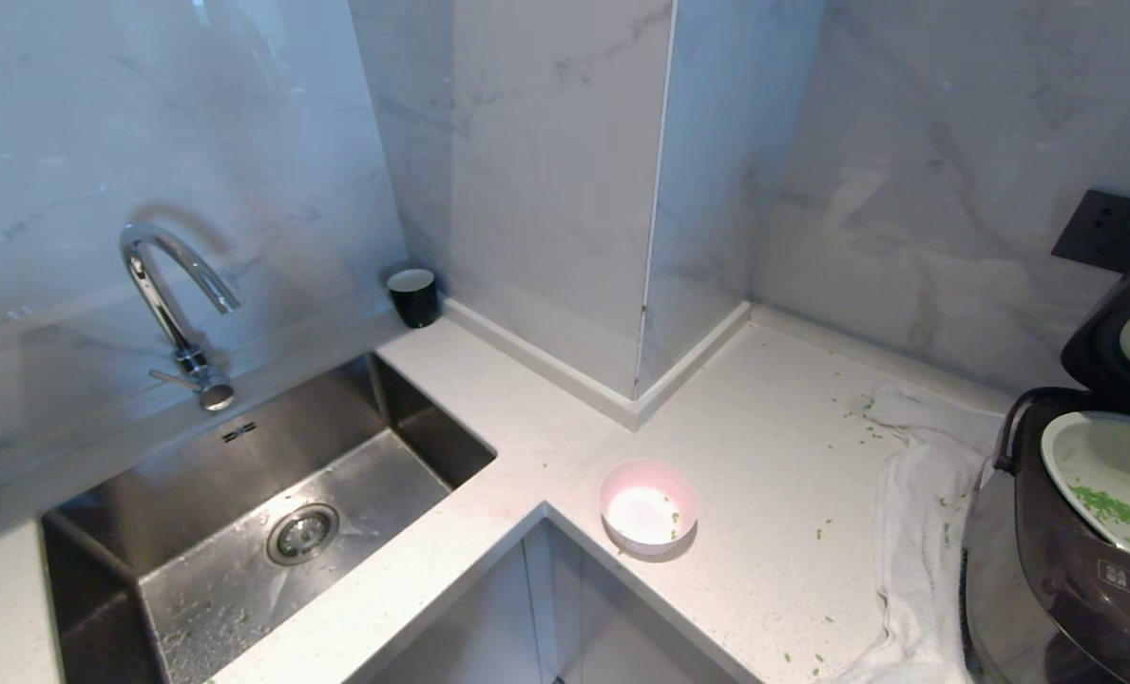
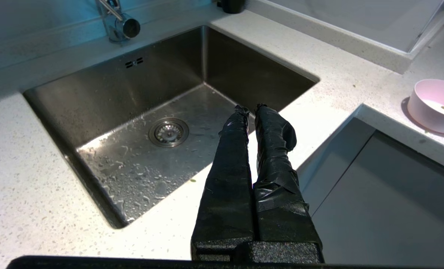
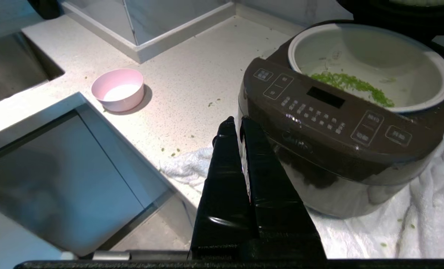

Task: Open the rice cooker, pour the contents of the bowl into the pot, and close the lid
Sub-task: Turn on the tap

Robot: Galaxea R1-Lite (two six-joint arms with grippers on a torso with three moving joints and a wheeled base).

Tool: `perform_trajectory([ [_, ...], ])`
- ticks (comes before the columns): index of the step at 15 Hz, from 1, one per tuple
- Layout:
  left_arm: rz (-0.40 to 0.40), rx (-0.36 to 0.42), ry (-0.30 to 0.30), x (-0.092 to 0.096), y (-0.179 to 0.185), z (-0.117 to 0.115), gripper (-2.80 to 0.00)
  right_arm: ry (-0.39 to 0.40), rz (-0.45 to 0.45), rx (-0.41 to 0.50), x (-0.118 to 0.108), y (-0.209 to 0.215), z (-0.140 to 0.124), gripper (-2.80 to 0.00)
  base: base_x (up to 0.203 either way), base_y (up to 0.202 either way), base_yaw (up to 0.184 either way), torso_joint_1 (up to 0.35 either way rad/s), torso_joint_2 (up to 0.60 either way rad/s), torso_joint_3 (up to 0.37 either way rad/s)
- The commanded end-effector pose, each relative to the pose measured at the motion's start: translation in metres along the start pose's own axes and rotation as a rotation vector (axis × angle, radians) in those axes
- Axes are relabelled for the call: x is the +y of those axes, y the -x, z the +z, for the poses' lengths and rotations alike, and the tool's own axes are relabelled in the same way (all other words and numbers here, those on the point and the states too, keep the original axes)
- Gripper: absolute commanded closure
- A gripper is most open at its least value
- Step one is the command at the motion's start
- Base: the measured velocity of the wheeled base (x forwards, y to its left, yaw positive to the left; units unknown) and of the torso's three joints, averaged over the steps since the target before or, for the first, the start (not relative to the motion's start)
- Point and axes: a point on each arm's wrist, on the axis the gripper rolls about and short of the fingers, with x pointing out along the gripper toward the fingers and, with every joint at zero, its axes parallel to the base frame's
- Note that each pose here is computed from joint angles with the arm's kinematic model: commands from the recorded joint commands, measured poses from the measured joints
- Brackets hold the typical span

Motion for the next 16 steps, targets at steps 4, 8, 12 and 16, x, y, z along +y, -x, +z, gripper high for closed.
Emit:
perform_trajectory([
  [4,0.0,0.001,0.001,0.0,0.0,0.0,0.0,0.074,-0.006,-0.01,-0.001,-0.028,-0.015,0.0,0.0,0.0,0.0,0.0,0.0,0.0],
  [8,0.0,0.001,0.001,0.0,0.0,0.0,0.0,0.15,-0.013,-0.027,-0.002,-0.051,-0.031,0.0,0.0,0.0,0.0,0.0,0.0,0.0],
  [12,-0.001,0.001,0.001,0.0,0.0,0.0,0.0,0.174,-0.043,-0.035,-0.004,-0.075,-0.056,0.0,0.0,0.0,0.0,0.0,0.0,0.0],
  [16,-0.001,0.001,0.001,0.0,0.0,0.0,0.0,0.212,-0.058,-0.089,-0.005,-0.087,-0.07,0.0,0.0,0.0,0.0,0.0,0.0,0.0],
])
